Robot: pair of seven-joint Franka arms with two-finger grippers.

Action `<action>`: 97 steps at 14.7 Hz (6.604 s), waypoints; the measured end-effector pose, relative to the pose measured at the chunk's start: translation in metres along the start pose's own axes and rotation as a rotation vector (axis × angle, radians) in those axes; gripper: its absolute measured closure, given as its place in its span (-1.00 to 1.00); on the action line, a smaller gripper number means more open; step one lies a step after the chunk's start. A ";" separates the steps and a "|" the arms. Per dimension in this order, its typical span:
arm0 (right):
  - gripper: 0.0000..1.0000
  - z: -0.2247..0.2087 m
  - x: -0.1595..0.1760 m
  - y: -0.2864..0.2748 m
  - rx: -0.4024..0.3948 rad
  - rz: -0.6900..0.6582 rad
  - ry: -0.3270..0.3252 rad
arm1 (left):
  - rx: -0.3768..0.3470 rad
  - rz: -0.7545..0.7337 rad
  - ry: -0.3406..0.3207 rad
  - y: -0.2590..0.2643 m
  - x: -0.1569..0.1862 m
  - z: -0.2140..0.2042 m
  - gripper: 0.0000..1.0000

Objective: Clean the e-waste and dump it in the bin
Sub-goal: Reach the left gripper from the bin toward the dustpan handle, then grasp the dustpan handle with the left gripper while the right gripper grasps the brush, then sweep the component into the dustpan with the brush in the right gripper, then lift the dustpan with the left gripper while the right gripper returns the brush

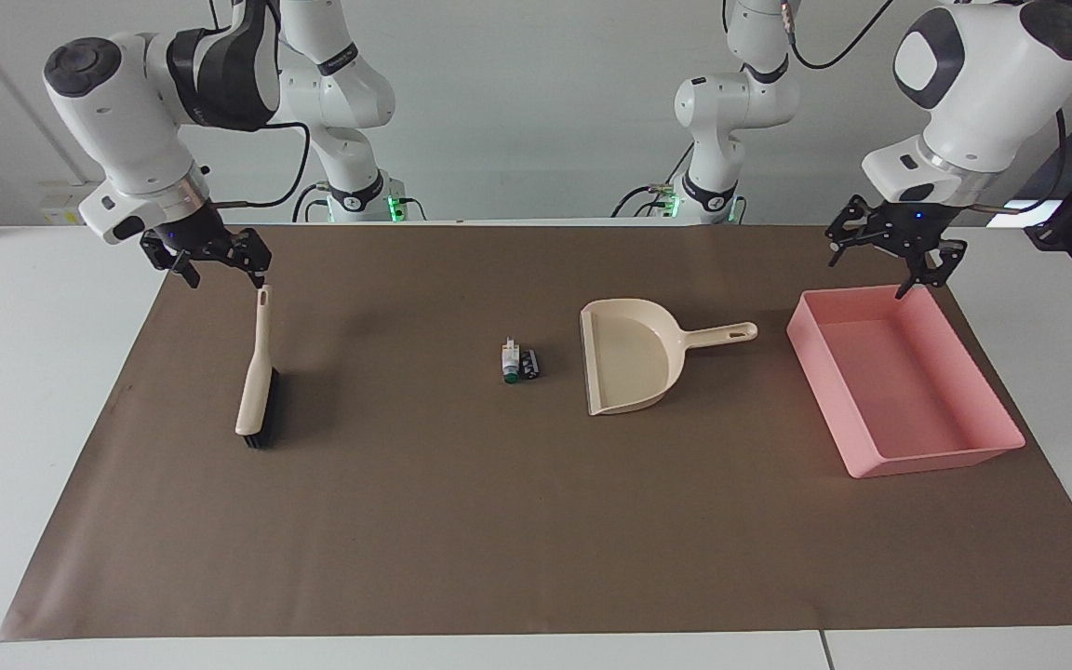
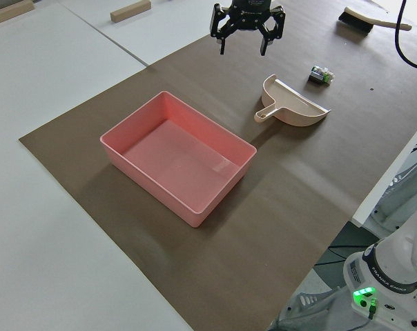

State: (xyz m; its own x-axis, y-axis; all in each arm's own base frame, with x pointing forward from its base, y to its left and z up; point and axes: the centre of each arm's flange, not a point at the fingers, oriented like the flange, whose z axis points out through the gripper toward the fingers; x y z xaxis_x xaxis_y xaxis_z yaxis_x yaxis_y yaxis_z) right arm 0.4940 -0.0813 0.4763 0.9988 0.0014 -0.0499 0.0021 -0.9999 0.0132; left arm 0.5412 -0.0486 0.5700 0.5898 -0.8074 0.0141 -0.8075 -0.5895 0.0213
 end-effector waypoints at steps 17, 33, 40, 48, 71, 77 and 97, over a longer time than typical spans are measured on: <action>-0.84 0.139 -0.046 0.015 0.096 -0.023 0.011 | -0.033 0.625 -0.033 0.123 0.052 0.217 -0.98; 0.48 0.119 -0.032 0.003 0.103 -0.002 0.003 | 0.000 0.584 -0.008 0.132 0.062 0.229 0.19; 0.48 0.057 -0.003 -0.122 0.095 0.046 -0.011 | -0.005 0.579 -0.011 0.128 0.068 0.216 0.35; 0.48 0.080 -0.051 -0.307 0.006 0.041 -0.052 | 0.034 0.578 -0.121 0.158 0.091 0.201 0.35; 0.48 0.116 -0.086 -0.495 0.198 -0.055 -0.051 | 0.046 0.684 -0.210 0.183 0.112 0.226 0.35; 0.48 0.107 -0.084 -0.509 0.217 -0.068 -0.049 | 0.056 0.705 -0.205 0.182 0.113 0.226 0.35; 0.48 0.003 0.009 -0.141 0.120 0.035 -0.112 | -0.008 0.713 -0.067 0.071 0.037 0.168 0.35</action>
State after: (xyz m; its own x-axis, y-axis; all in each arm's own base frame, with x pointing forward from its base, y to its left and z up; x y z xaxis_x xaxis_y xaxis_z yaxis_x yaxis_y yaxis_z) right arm 0.5028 0.0601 0.4713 0.9863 -0.0280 -0.1627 -0.0450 -0.9938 -0.1019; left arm 0.5046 -0.1245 0.4044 -0.0832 -0.9959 -0.0341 -0.9960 0.0820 0.0366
